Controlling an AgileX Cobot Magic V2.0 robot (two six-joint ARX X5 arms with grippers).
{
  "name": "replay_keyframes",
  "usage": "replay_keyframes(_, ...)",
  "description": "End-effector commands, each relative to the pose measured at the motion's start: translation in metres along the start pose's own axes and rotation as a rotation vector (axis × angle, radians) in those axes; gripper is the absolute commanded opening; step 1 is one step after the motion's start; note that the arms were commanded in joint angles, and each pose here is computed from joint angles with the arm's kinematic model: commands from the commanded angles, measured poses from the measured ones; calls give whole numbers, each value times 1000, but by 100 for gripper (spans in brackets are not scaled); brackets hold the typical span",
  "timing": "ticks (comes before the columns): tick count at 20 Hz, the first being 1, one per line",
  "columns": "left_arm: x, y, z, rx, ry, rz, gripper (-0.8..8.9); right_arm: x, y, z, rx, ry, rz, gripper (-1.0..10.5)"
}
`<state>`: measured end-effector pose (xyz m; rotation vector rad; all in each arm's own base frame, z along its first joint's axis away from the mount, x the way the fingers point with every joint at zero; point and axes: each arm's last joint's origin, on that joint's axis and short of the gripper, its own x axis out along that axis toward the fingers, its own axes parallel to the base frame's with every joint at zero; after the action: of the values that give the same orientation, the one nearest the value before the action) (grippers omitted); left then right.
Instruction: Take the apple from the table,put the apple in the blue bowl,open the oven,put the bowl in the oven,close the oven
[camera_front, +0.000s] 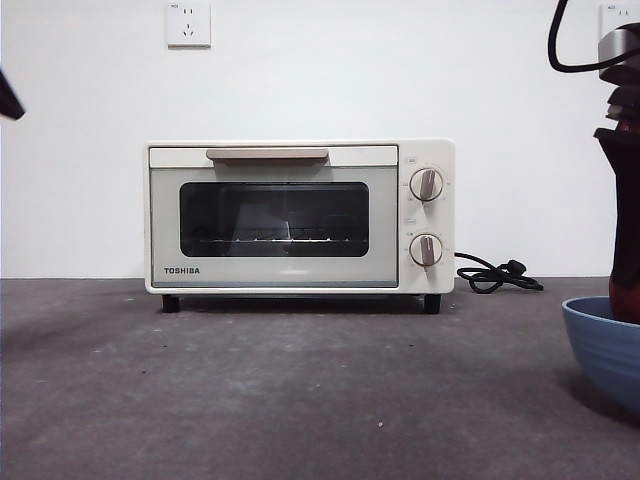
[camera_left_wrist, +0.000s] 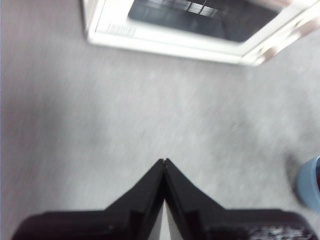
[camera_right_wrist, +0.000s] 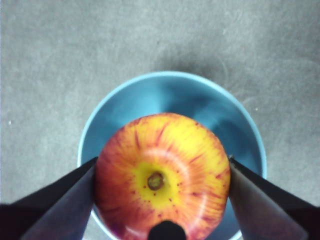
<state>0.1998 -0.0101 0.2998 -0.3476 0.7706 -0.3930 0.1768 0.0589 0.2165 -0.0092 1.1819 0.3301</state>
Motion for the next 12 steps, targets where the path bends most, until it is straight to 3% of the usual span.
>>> replay_keyframes(1, 2, -7, 8, 53, -66, -92, -4, 2, 0, 0, 16, 5, 3, 297)
replay_keyframes(5, 14, -16, 21, 48, -137, -177, -5, 9, -1, 2, 22, 34, -4, 578)
replay_keyframes(12, 52, -15, 33, 27, -118, -223, -5, 7, 0, 9, 35, 16, 3, 599)
